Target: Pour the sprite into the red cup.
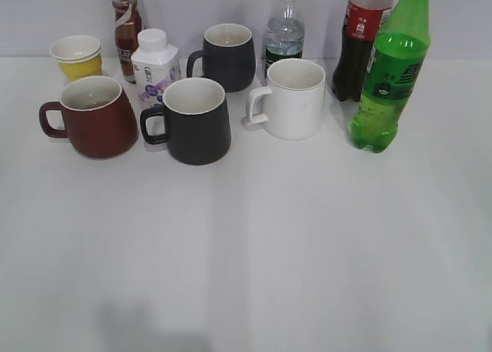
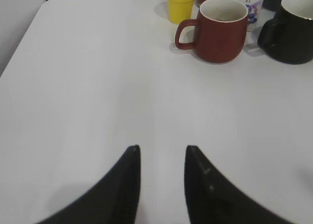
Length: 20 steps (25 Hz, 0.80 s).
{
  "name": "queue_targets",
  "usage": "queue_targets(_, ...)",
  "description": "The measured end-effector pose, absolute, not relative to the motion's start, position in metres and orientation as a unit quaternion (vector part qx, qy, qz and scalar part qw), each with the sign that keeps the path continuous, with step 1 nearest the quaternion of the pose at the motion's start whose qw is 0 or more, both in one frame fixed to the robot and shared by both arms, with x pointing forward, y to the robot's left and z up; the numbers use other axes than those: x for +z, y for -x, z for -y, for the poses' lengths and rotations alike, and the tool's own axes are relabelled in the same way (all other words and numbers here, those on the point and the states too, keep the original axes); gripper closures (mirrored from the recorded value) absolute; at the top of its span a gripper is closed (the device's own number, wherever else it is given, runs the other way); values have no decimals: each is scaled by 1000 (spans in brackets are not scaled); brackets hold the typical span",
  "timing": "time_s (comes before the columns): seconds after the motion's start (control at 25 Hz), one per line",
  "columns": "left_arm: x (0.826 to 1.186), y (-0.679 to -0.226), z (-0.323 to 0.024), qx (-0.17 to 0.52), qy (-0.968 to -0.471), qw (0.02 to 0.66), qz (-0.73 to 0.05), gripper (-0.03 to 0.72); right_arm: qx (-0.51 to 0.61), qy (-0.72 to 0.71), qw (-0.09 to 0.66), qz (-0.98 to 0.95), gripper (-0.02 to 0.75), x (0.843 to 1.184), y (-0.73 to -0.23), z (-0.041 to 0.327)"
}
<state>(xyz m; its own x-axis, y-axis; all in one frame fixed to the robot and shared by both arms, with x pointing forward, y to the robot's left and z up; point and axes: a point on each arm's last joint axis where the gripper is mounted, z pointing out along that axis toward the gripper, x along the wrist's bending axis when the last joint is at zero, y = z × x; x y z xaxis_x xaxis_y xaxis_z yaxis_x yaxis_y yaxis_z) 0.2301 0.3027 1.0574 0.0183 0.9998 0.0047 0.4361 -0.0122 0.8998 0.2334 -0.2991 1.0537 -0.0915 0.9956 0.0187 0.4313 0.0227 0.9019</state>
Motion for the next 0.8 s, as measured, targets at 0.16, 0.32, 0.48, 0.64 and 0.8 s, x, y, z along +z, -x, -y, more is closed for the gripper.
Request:
queue_targets(0.16,1057,-230,-303,373,-606,377,-593,447,399,-574,353,-622,150,1054,-233,299)
queue_targets(0.32,1057,-230,-303,373,-606,377,-593,447,399,-574,353,-622,150,1054,-233,299)
queue_targets(0.48,1057,-230,-303,373,-606,377,-593,447,399,-574,353,-622,150,1054,-233,299)
queue_targets(0.64,1057,-230,-303,373,-606,377,-593,447,399,-574,353,-622,150,1054,-233,299)
queue_targets(0.8,1057,-230,-303,373,-606,377,-593,447,399,-574,353,-622,150,1054,-233,299)
